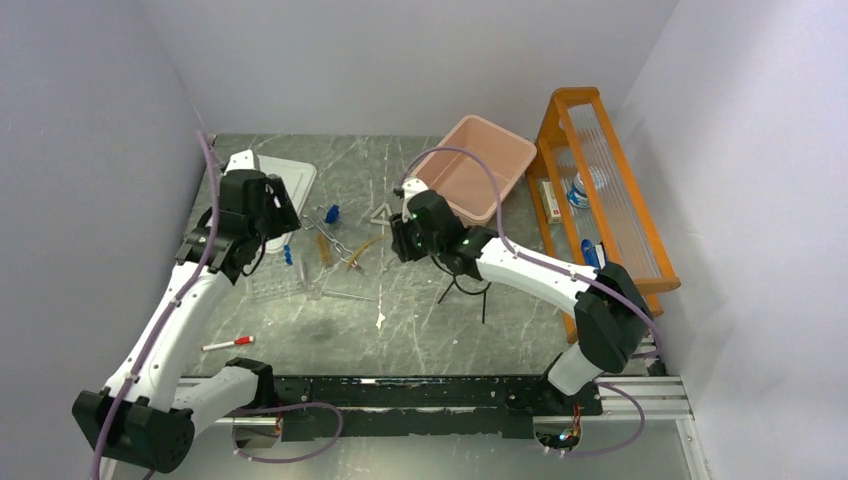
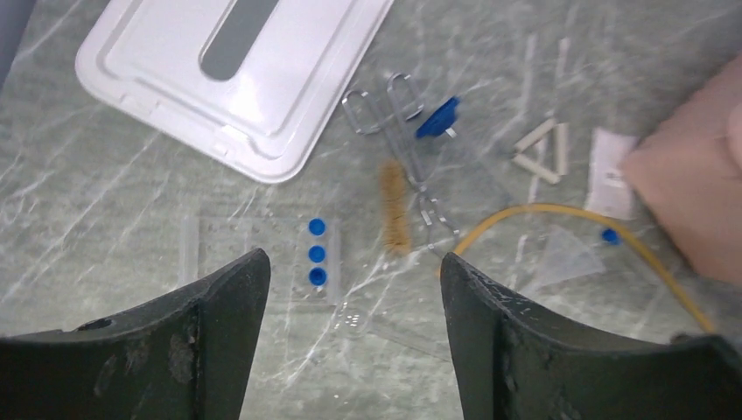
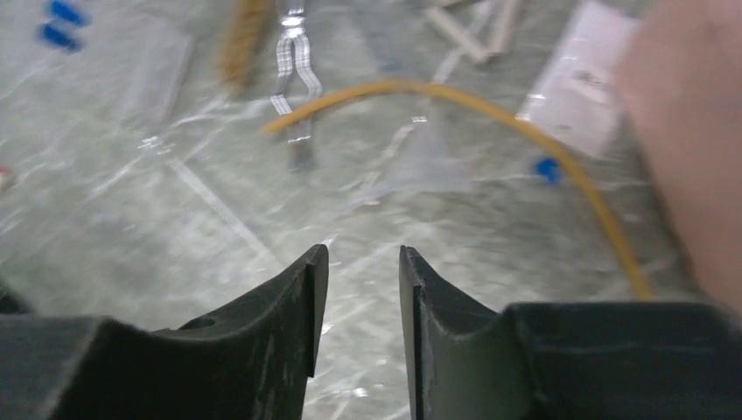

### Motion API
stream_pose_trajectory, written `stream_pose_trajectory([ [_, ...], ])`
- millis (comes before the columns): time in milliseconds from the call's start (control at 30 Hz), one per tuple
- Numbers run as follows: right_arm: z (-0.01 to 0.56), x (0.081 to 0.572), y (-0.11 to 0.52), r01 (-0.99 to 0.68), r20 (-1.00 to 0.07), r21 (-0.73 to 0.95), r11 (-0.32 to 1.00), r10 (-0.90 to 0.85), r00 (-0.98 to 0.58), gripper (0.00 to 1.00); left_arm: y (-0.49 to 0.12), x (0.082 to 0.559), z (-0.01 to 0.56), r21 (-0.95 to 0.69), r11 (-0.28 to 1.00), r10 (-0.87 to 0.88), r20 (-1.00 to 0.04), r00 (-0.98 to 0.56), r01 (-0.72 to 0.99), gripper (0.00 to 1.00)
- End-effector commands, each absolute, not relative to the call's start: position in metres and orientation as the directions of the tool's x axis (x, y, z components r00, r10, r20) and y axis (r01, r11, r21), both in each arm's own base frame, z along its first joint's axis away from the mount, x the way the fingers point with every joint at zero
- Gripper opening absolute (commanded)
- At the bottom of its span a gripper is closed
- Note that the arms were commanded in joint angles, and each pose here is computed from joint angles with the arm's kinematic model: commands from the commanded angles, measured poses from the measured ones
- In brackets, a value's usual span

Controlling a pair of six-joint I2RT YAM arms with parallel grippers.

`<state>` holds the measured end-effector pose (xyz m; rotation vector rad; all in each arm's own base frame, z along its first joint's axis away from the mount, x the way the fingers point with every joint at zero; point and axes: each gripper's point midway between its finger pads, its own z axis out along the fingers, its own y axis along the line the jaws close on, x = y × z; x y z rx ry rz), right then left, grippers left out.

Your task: Organize the chemistry lab equipment

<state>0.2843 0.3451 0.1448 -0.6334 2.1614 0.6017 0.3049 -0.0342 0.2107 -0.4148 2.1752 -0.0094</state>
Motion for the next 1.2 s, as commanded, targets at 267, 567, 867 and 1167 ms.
stream_pose_trajectory([
  [267,0.094,0.352,0.259,-0.598,-0.61,-0.26,0.758,-0.609,-0.507,0.39,-0.089,0.312,0.253,-0.363,0.931,-0.32,-0.777,-0.543,-0.029,0.75],
  [567,0.049,0.369,0.258,-0.583,-0.501,-0.297,0.756,-0.643,-0.579,0.47,-0.099,0.32,0.245,-0.395,0.919,-0.331,-0.754,-0.567,-0.011,0.74],
  [867,0.025,0.373,0.257,-0.627,-0.502,-0.21,0.75,-0.633,-0.589,0.45,-0.096,0.322,0.249,-0.379,0.925,-0.322,-0.767,-0.556,-0.013,0.72],
  [1167,0.002,0.356,0.262,-0.692,-0.458,-0.111,0.713,-0.655,-0.601,0.45,-0.097,0.325,0.248,-0.373,0.928,-0.316,-0.763,-0.564,-0.015,0.71],
])
